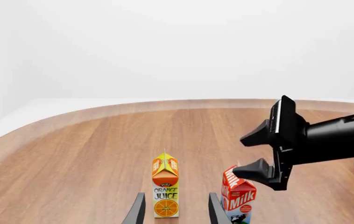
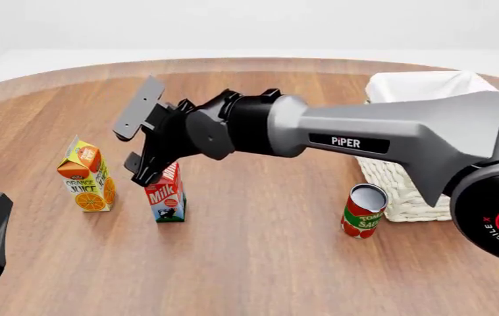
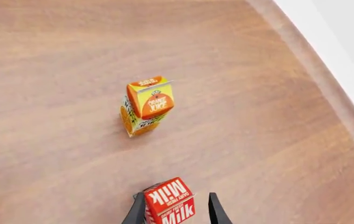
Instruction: Pick the milk and place it in the basket.
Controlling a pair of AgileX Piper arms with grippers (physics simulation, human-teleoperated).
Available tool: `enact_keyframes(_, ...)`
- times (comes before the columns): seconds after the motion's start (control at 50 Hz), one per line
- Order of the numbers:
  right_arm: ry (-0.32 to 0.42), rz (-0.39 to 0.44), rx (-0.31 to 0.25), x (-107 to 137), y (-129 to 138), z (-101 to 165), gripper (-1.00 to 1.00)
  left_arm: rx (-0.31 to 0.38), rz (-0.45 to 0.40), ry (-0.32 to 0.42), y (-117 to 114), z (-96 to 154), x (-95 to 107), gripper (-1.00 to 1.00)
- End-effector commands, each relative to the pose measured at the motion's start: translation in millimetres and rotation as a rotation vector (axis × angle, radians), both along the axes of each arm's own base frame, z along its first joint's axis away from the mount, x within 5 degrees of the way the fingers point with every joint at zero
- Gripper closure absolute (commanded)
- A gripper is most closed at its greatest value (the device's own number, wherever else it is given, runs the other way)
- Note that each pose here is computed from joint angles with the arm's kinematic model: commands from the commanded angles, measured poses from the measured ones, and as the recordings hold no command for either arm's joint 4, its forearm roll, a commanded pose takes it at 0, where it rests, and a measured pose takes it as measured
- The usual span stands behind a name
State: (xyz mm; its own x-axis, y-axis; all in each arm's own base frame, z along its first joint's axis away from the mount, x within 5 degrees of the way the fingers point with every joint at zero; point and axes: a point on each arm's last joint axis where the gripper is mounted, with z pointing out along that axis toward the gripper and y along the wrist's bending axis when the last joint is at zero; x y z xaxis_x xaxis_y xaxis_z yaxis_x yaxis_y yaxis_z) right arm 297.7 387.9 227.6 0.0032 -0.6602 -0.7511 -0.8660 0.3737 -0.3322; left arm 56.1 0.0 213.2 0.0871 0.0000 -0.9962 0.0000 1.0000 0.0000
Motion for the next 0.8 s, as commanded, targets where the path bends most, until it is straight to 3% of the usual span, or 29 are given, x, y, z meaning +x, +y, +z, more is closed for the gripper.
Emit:
enact_keyframes(0.02, 0.008, -0.007, -0.004, 4, 1, -6, -1.0, 0.0, 0.0, 0.0, 0, 0, 0, -1.0)
enact_keyframes(0.8, 0.038, -0.018, -0.019, 7, 4, -25, -1.0, 0.0, 0.0, 0.0, 0, 0, 0, -1.0)
